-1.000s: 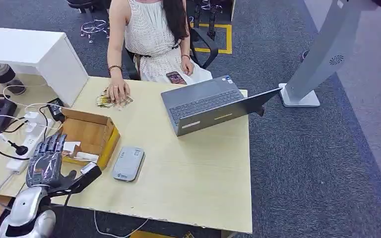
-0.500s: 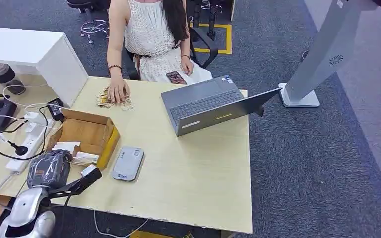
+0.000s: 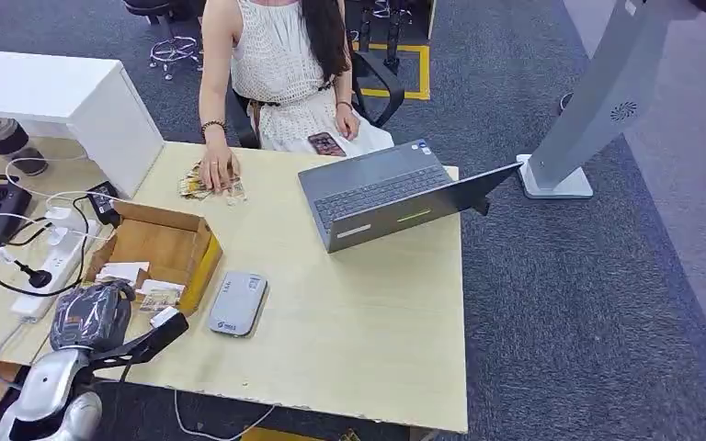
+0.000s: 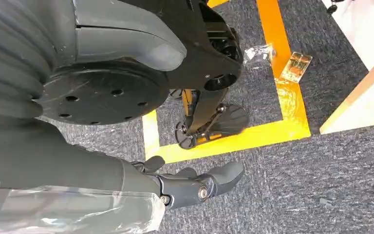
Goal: Pass the card to the sensor for recognition and then transmit it.
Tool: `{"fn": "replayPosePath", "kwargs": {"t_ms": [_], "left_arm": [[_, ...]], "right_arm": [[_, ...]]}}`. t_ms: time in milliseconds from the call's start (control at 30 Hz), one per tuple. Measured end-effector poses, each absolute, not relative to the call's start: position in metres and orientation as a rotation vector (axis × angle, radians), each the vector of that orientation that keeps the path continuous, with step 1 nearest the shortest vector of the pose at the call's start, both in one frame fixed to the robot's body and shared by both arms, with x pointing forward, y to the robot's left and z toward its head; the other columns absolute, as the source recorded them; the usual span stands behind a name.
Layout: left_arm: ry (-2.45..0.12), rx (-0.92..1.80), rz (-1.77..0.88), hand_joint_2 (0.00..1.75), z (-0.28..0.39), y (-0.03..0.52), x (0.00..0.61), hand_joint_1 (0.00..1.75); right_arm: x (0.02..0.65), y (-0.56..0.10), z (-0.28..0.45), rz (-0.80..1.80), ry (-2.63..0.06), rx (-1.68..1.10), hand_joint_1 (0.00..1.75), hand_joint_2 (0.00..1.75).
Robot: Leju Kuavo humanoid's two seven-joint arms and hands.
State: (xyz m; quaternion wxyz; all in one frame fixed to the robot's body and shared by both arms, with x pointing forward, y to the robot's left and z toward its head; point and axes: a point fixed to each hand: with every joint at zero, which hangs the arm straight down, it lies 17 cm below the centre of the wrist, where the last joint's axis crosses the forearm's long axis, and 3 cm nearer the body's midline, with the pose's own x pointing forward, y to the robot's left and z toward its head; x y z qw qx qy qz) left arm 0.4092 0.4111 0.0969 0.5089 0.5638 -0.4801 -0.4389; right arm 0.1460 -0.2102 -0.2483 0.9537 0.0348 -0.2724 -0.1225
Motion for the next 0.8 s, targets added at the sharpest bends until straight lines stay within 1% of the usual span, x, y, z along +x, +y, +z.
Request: {"fn": "replayPosePath", "kwargs": {"t_ms": [167,200,233,567,800], "left_arm": [[-1.156,1.358,-1.058,1.75,0.097,0.411,0.409,1.75],[-1.157,1.359,-1.057,1.75,0.097,0.411,0.409,0.07],[-1.16,1.363,-1.055,1.75,0.098,0.411,0.409,0.0],[-1.225,1.433,-1.043,1.75,0.123,0.403,0.403,0.0],[-1.23,1.442,-1.039,1.75,0.128,0.403,0.404,0.0]], "right_arm": [[0.146,-0.211,-0.249,-0.251,-0.553,0.069,0.0,1.75],[0.146,-0.211,-0.249,-0.251,-0.552,0.068,0.0,1.75],[0.145,-0.212,-0.249,-0.25,-0.552,0.066,0.0,1.75],[0.143,-0.214,-0.249,-0.26,-0.552,0.059,0.0,1.75],[0.143,-0.214,-0.249,-0.262,-0.552,0.059,0.0,1.75]]}}
